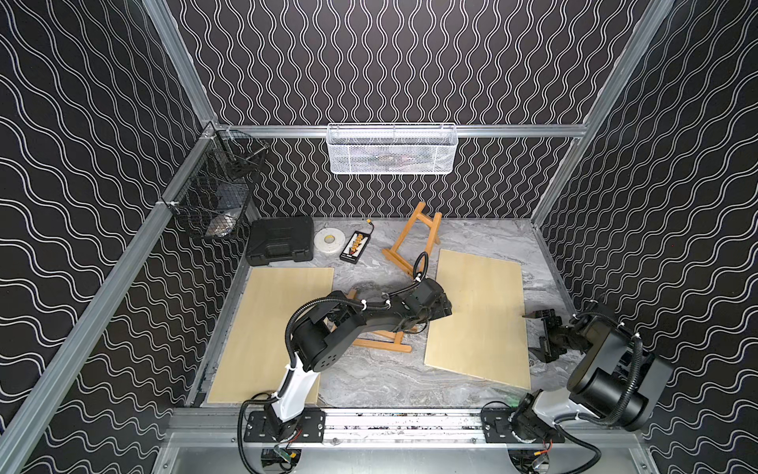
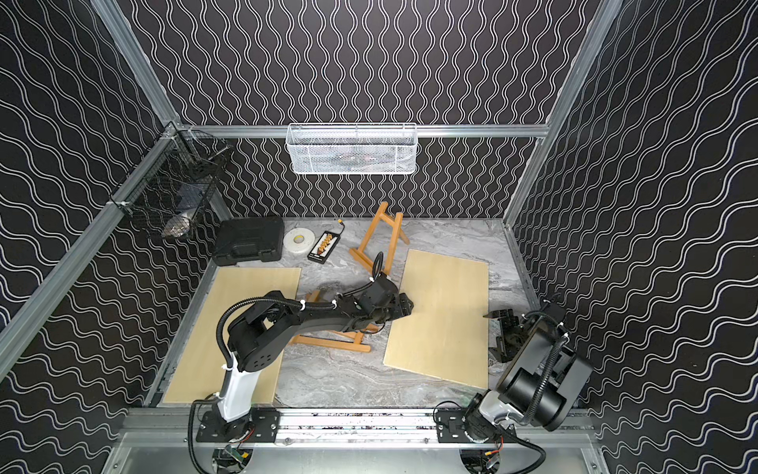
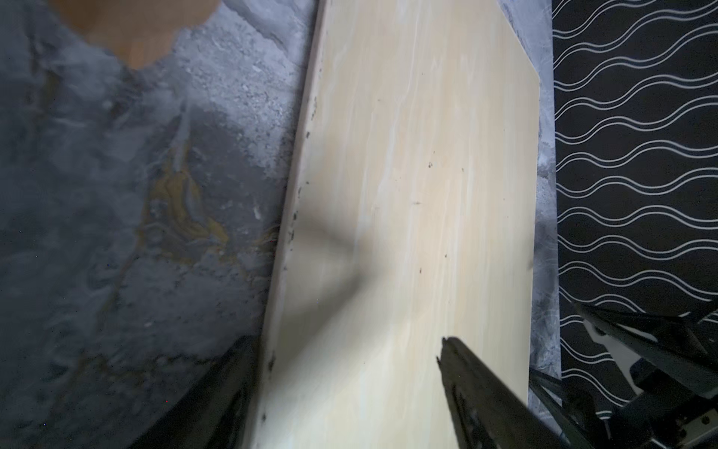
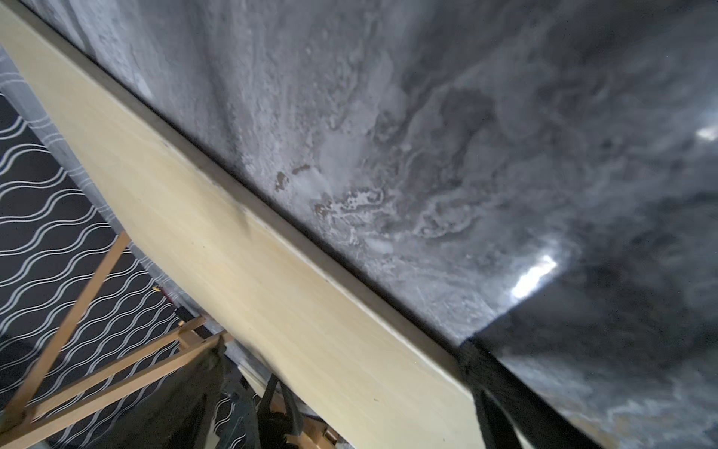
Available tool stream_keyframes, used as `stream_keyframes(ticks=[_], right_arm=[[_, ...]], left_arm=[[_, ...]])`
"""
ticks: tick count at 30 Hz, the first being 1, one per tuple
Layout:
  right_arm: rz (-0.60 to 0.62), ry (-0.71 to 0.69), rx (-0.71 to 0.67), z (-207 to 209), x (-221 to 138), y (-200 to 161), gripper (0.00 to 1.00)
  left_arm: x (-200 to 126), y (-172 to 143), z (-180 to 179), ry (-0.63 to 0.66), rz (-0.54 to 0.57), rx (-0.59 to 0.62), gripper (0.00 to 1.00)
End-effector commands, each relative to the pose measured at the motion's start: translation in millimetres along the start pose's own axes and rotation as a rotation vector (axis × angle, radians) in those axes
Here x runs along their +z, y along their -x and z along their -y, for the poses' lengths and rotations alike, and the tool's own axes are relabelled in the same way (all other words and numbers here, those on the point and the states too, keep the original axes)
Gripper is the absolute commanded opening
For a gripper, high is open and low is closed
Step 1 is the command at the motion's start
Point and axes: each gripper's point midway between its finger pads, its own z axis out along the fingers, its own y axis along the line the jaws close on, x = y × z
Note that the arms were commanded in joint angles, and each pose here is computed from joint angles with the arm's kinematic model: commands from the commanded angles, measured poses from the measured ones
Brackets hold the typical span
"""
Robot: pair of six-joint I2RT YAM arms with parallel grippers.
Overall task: Assemble the easel
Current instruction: Pick up the drawing board from the center of the board.
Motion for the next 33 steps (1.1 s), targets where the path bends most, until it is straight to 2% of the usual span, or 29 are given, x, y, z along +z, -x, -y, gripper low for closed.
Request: stream_keyframes(ticks=[1, 9, 17, 25, 29, 33], right_arm=[[-0.039, -0.116, 0.055, 38, 12, -11, 1.00], [-0.029, -0.112, 0.084, 44, 10, -8, 1.00], [-0.008, -0.110, 0.108, 49, 7, -7, 1.00], [0.020, -0.101, 0.110, 47, 2, -1, 1.00], [0.027, -0.102, 0.109, 47, 2, 0, 1.00], [0.035, -0.102, 0.115, 48, 2, 1, 1.00]], left_arm=[[-51, -63, 134, -0.570, -0.326, -0.016, 0.76], [-66, -61, 152, -0.655, -0.311, -0.007, 0.74], [-66, -55, 158, -0.675, -0.285, -0.012, 0.72], [-65, -53, 144, -0.550, -0.253, 0.067, 0.72], [-65, -52, 145, -0.547, -0.260, 0.080, 0.72], [-71, -48, 151, -0.554, -0.257, 0.099, 0.76]])
